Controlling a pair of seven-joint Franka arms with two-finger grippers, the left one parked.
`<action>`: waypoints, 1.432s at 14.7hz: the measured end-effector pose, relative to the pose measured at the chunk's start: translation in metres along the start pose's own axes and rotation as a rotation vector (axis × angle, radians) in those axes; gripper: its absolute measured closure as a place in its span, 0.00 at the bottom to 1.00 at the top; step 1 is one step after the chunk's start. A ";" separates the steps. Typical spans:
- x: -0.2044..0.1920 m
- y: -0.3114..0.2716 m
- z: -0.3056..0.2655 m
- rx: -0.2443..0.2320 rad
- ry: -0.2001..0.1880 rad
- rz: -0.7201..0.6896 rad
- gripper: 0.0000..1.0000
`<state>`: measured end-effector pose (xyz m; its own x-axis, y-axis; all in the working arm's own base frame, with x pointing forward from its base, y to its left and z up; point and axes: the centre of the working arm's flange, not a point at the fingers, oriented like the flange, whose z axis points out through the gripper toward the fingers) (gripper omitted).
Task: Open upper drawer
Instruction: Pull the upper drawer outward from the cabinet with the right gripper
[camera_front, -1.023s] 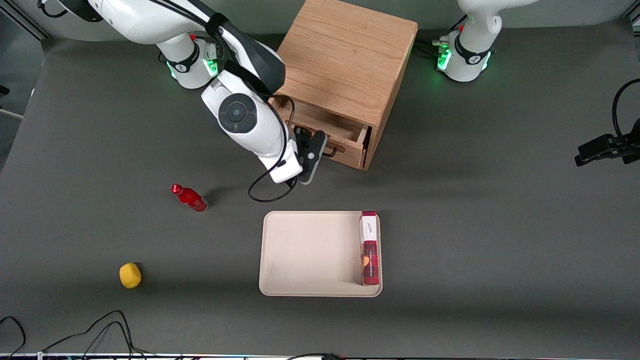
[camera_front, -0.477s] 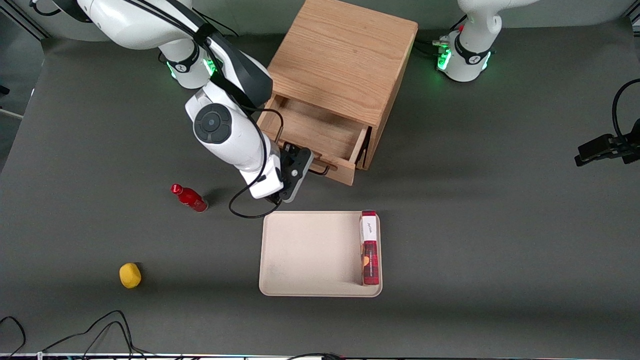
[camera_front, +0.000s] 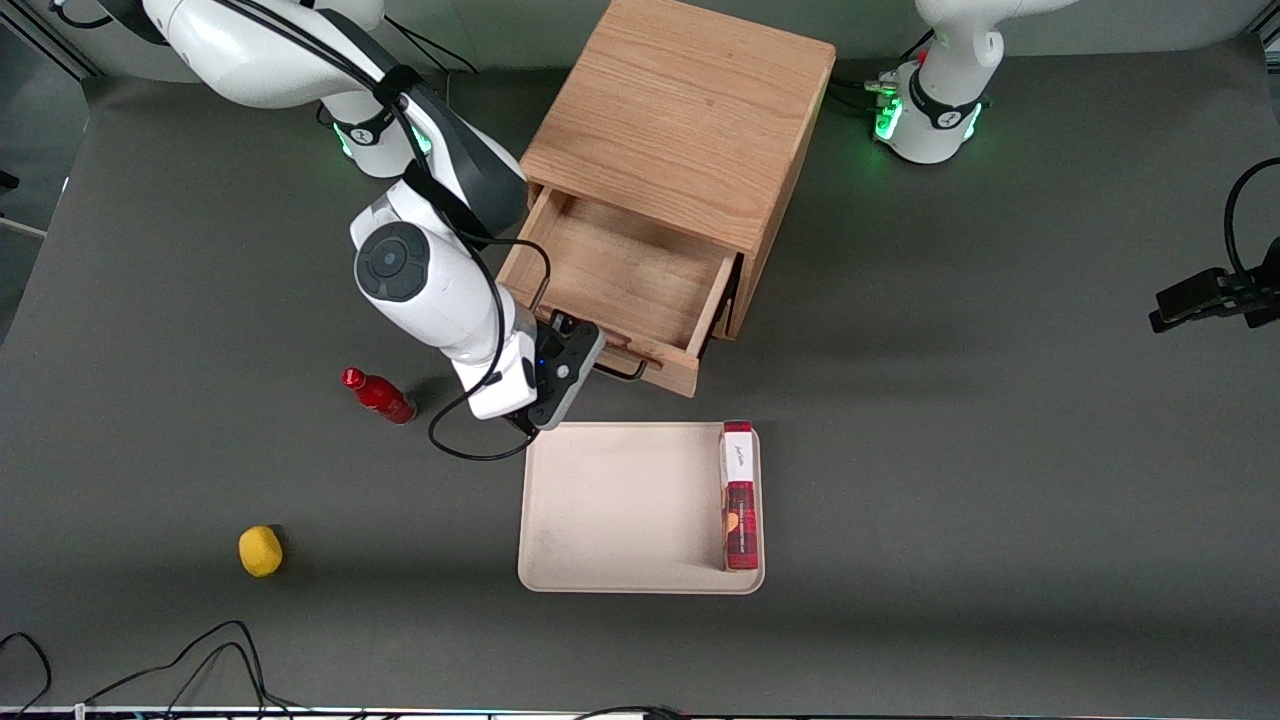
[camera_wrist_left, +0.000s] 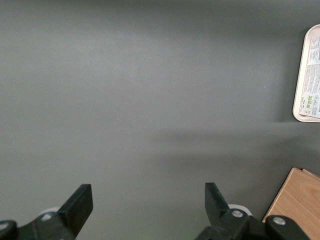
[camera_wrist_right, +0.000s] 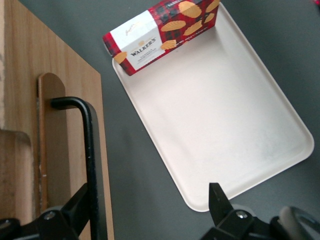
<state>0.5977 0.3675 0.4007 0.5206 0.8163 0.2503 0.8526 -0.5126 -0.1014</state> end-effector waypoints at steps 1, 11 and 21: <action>-0.001 0.005 -0.001 -0.009 0.009 -0.007 0.00; -0.012 0.038 -0.003 -0.061 0.046 0.009 0.00; -0.013 0.049 -0.004 -0.075 0.063 0.016 0.00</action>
<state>0.6323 0.3306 0.3967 0.5279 0.7910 0.3094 0.8374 -0.5455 -0.0343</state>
